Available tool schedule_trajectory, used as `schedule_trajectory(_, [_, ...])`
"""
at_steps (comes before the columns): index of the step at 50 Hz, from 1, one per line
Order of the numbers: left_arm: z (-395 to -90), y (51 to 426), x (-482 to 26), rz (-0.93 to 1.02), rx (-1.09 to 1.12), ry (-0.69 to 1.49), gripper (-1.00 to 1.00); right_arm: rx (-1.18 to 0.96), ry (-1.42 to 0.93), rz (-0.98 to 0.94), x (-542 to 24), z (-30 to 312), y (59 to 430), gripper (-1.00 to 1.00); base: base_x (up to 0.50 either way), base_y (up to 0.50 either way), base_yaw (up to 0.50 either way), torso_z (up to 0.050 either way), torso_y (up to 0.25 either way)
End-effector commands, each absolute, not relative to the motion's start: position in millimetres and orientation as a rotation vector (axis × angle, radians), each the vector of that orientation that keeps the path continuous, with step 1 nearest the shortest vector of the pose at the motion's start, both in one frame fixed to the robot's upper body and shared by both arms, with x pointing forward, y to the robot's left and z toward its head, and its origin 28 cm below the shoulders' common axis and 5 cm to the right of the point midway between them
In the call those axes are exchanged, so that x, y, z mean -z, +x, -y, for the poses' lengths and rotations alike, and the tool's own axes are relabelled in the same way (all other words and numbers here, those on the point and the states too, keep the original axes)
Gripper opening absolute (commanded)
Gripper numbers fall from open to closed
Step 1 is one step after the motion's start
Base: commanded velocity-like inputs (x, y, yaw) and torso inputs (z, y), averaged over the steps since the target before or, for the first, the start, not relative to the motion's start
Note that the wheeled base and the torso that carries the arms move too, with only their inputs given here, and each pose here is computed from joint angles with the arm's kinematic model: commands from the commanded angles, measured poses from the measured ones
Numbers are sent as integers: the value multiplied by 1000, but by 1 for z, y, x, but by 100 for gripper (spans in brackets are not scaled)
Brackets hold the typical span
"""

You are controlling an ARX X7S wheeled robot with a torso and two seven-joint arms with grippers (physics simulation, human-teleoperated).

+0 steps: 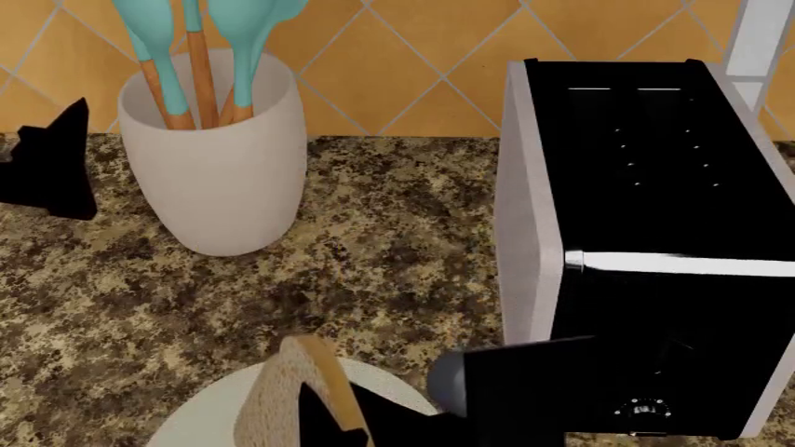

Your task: Place the toasted item on a plate.

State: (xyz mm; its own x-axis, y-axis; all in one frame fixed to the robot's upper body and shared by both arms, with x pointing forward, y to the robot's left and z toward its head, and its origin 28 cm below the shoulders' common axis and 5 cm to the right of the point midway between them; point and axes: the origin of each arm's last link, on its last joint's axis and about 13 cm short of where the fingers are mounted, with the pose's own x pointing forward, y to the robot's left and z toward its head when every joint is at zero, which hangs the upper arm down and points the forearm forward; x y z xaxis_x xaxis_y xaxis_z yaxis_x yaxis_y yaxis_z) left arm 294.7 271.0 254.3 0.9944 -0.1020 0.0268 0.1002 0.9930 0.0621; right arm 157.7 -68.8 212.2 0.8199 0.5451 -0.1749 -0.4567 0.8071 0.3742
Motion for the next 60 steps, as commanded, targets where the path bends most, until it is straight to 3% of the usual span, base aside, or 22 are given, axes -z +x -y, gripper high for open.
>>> schedule_trajectory(1, [-270,296,-253,26,102,63,100,-545,321,-301,-203,68,161,-100,0,0,0,0,0])
schedule_trajectory(51, [-270,296,-246,15,98,63,100,-554,333,-364,-176,66,168,-100,0,0,0,0,0])
schedule_trajectory(52, [-271,297,-246,14,97,62,100,-555,330,-365,-176,65,168,100,0,0,0,0,0])
schedule_trajectory(60, [-272,297,-246,16,94,56,100,-564,313,-356,-180,64,166,100,0,0,0,0,0])
